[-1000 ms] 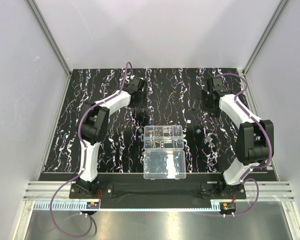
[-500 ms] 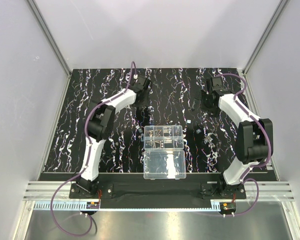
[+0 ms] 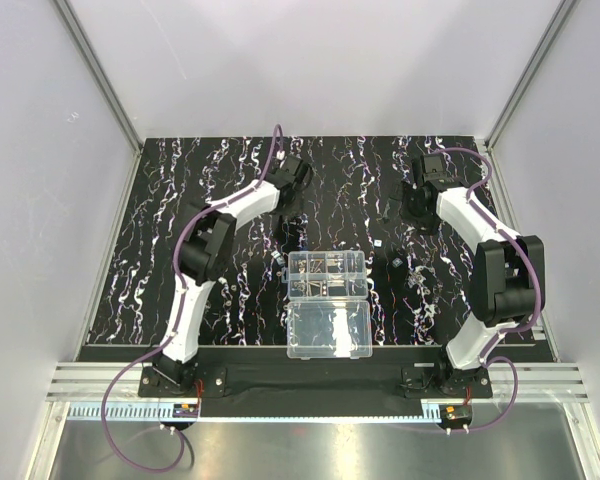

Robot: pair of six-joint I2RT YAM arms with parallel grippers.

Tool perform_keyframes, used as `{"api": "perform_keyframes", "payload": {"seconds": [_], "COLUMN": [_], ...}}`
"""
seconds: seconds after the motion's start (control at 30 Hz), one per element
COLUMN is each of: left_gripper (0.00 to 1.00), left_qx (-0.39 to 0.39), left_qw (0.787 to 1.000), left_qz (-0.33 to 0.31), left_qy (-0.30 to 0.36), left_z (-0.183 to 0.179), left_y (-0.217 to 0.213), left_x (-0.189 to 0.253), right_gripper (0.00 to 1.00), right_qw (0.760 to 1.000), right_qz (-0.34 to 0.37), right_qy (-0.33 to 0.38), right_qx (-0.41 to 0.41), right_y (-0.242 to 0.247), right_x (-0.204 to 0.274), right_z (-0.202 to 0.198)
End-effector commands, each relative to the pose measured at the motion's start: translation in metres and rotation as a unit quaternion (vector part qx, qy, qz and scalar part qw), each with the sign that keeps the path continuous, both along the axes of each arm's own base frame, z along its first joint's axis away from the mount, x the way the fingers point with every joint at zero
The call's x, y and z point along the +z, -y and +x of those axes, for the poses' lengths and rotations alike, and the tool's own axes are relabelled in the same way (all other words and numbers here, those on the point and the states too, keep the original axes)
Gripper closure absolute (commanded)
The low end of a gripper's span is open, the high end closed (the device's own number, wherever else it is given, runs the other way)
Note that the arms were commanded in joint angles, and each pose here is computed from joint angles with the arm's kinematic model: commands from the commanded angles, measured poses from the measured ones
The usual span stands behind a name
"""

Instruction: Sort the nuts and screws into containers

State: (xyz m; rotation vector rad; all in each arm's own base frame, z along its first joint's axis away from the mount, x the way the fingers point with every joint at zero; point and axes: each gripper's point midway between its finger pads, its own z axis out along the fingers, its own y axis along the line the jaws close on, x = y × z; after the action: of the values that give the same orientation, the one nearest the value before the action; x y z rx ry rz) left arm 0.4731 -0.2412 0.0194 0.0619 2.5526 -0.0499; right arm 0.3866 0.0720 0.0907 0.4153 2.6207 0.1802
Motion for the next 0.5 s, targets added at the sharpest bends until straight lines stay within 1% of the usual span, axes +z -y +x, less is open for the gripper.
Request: {"api": "perform_keyframes", "payload": {"seconds": [0.0, 0.17, 0.3, 0.4, 0.47], "left_gripper": [0.49, 0.47, 0.46, 0.46, 0.49], "left_qx": [-0.020, -0.020, -0.003, 0.004, 0.004], "left_qw": [1.000, 0.999, 1.000, 0.999, 0.999], "left_qz": [0.009, 0.002, 0.009, 0.011, 0.011], "left_qy": [-0.021, -0.027, -0.030, -0.038, -0.045], "left_z": [-0.020, -0.028, -0.041, -0.050, -0.053], "left_y": [0.004, 0.005, 0.000, -0.005, -0.005], "left_x": [-0.004, 0.000, -0.001, -0.009, -0.013], "right_gripper": [0.01, 0.00, 0.00, 0.00, 0.00], "right_qw": [1.000, 1.000, 1.000, 1.000, 1.000], "right_qz": [-0.004, -0.002, 0.001, 0.006, 0.005], "right_qy": [0.024, 0.022, 0.021, 0.020, 0.018], "right_qx": [0.005, 0.006, 0.004, 0.006, 0.007], "right_y": [0.001, 0.000, 0.000, -0.002, -0.002], "right_x": [0.015, 0.014, 0.014, 0.013, 0.012], "right_z": [0.012, 0.010, 0.009, 0.009, 0.009]}}
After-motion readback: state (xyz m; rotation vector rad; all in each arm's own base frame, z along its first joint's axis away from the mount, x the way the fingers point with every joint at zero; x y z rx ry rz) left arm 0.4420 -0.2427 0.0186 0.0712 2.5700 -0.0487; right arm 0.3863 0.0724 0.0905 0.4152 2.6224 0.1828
